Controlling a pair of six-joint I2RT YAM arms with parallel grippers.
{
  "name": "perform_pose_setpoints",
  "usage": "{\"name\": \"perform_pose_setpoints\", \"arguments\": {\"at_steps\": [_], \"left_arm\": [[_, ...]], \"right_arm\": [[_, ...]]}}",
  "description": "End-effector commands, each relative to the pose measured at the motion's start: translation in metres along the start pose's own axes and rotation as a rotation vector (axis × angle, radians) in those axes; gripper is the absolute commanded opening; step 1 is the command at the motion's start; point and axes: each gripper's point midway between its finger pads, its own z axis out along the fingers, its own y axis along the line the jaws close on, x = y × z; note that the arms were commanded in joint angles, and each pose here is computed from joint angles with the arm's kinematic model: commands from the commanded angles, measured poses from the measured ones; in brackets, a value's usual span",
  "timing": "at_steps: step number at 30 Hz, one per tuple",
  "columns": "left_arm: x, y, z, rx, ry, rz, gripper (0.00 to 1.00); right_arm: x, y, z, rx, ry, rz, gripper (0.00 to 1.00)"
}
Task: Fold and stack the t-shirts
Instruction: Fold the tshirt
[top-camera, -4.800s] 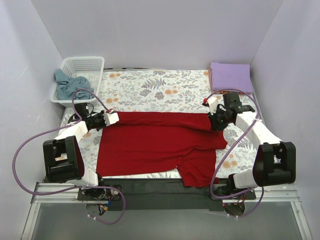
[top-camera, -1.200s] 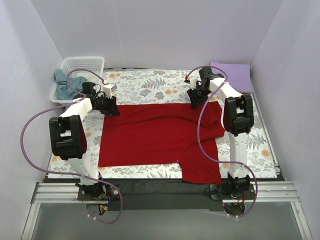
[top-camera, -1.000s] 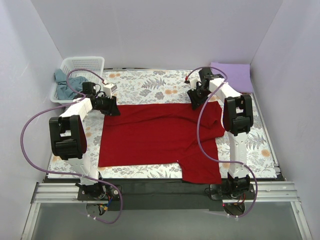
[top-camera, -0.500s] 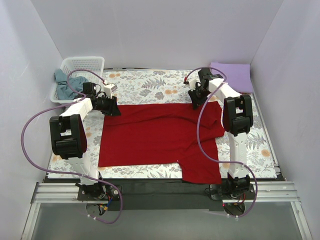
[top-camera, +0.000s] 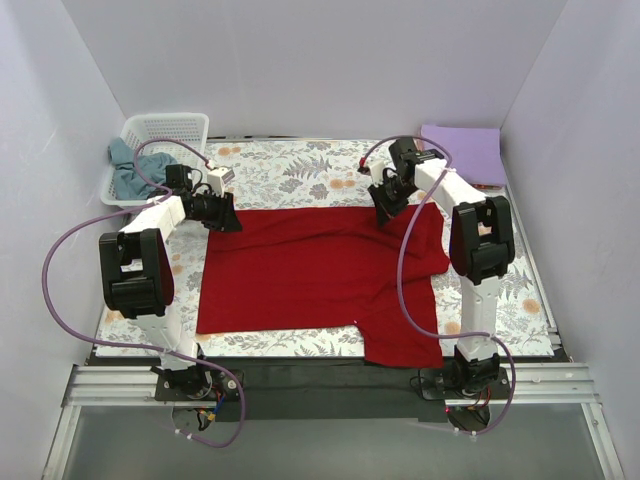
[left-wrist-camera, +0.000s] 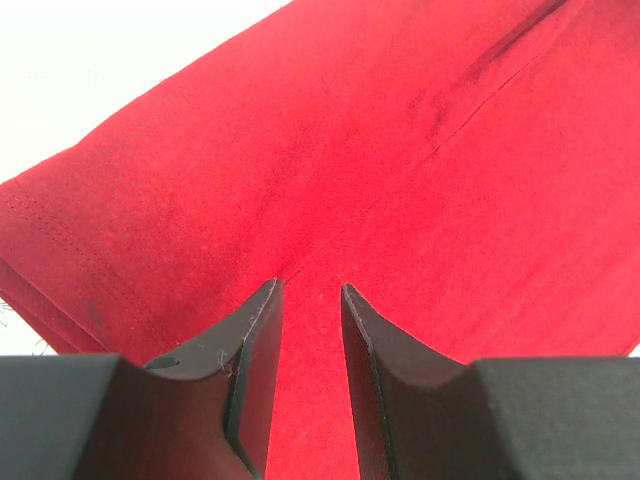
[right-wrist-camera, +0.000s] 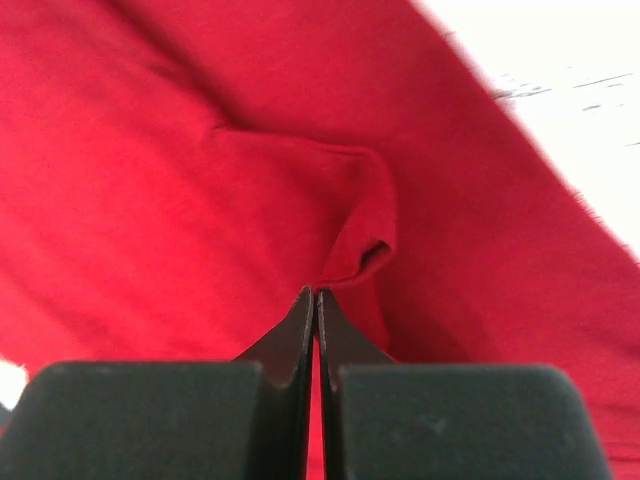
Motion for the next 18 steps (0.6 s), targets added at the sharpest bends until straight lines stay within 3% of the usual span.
{"name": "perform_pose_setpoints", "arguments": {"at_steps": [1,10,13,15,18], "left_arm": [[-0.014,-0.009,-0.01,0.009,-0.046,0.044,0.29],[-0.012,-0.01,-0.012,0.001,-0.046,0.052,0.29],[-0.01,-0.01,-0.012,-0.001,-0.041,0.051,0.29],[-0.009,-0.011,-0.011,0.001,-0.039,0.05,0.29],[-0.008,-0.01,-0.01,0.004,-0.037,0.046,0.29]], "right_arm": [[-0.003,0.043,-0.02,-0.086,-0.025,-0.012,0.01],[0.039,0.126,-0.009,-0.227,0.075,-0.055,0.01],[0.053,0.146,-0.007,-0.257,0.112,-0.066,0.14],[0.058,0.155,-0.011,-0.26,0.114,-0.092,0.3],[0.055,0.158,-0.023,-0.25,0.09,-0.113,0.38]]}}
